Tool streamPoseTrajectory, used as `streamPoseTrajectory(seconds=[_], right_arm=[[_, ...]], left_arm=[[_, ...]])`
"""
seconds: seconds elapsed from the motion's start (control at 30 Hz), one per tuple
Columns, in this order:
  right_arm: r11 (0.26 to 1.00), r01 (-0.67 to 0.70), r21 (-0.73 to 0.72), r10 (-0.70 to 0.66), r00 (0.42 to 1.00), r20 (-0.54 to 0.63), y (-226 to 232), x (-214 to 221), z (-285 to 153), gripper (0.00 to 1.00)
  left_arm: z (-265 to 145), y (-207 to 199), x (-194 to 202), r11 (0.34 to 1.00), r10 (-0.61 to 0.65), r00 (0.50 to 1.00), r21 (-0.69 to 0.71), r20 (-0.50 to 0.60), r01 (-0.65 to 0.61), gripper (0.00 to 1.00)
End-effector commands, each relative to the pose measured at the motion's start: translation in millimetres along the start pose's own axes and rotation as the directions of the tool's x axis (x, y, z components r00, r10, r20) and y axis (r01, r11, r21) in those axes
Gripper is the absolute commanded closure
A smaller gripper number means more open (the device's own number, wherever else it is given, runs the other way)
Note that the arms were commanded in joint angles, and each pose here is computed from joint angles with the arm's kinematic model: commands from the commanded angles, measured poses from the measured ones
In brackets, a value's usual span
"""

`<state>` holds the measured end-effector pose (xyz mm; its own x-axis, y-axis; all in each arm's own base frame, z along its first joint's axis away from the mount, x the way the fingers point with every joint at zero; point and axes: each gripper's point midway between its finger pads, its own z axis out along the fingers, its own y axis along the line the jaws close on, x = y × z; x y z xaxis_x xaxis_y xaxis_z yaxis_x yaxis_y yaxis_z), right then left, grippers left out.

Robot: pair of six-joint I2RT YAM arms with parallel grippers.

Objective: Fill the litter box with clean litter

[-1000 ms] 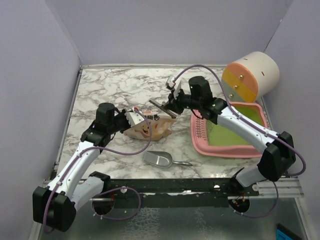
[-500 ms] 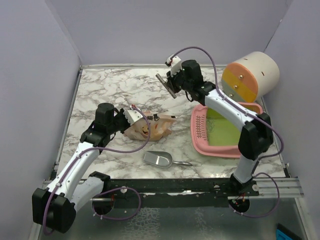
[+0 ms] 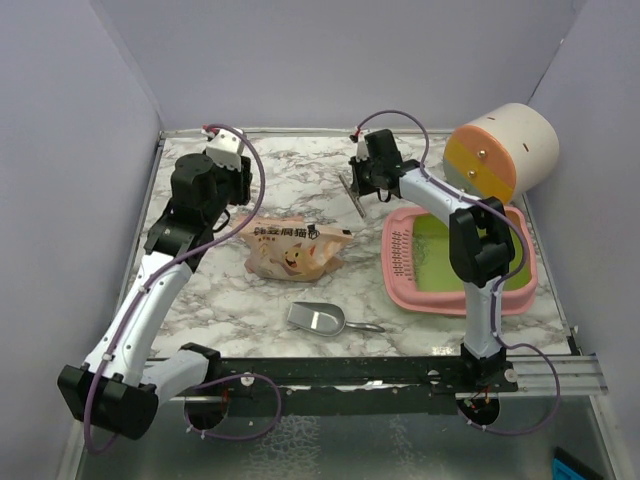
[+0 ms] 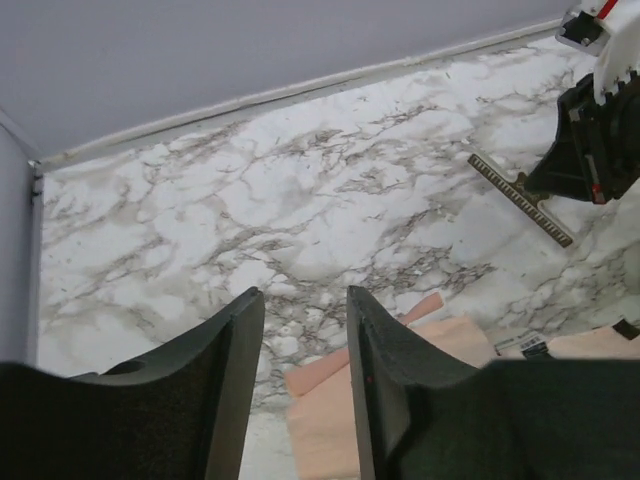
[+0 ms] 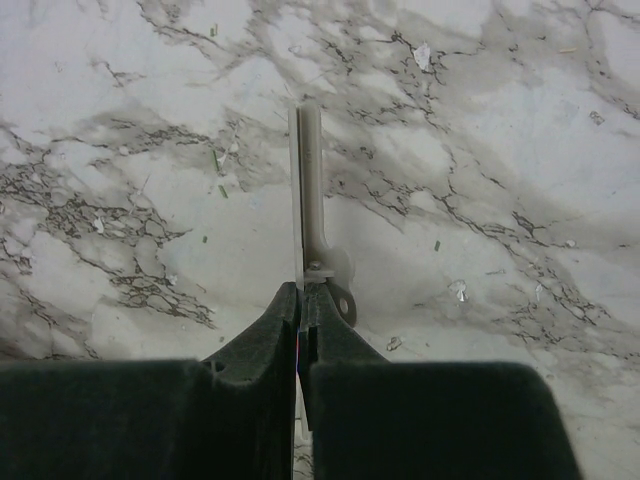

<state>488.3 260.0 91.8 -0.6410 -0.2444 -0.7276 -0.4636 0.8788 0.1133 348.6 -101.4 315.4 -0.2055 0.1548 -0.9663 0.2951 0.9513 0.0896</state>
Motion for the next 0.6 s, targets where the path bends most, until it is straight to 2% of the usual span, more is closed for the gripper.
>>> streamPoseTrajectory(seconds=[0.0, 0.03, 0.1, 0.2, 0.33, 0.57], right_arm=[[0.999, -0.042, 0.006, 0.042, 0.999, 0.033, -6.4, -16.9, 4.9, 0.97], [0.999, -0.041, 0.008, 0.041, 0.999, 0.031, -8.1, -16.4, 6.2, 0.94], [0.999, -0.031, 0.008, 0.031, 0.999, 0.023, -10.6, -13.6, 8.0, 0.89], [1.0, -0.024, 0.003, 0.024, 1.0, 0.016, -14.3, -10.5, 10.4, 0.87], [0.999, -0.031, -0.009, 0.031, 0.999, 0.006, -18.3, -7.1, 14.4, 0.86], [0.998, -0.044, -0.043, 0.046, 0.998, 0.045, -11.4, -11.3, -5.0, 0.66]], left_arm=[[7.2, -1.0, 35.4, 0.973, -0.223, 0.963, -0.086, -0.151, 0.212, 0.5], [8.8, -3.3, 38.6, 0.966, -0.254, 0.954, -0.084, -0.162, 0.243, 0.39], [10.9, -12.0, 44.5, 0.952, -0.306, 0.932, -0.052, -0.192, 0.302, 0.31], [11.3, -20.6, 54.3, 0.933, -0.355, 0.904, -0.025, -0.237, 0.36, 0.3], [9.3, -12.1, 71.5, 0.903, -0.426, 0.863, -0.067, -0.271, 0.424, 0.3], [-0.1, 23.7, 93.8, 0.811, -0.582, 0.769, -0.121, -0.263, 0.572, 0.29]])
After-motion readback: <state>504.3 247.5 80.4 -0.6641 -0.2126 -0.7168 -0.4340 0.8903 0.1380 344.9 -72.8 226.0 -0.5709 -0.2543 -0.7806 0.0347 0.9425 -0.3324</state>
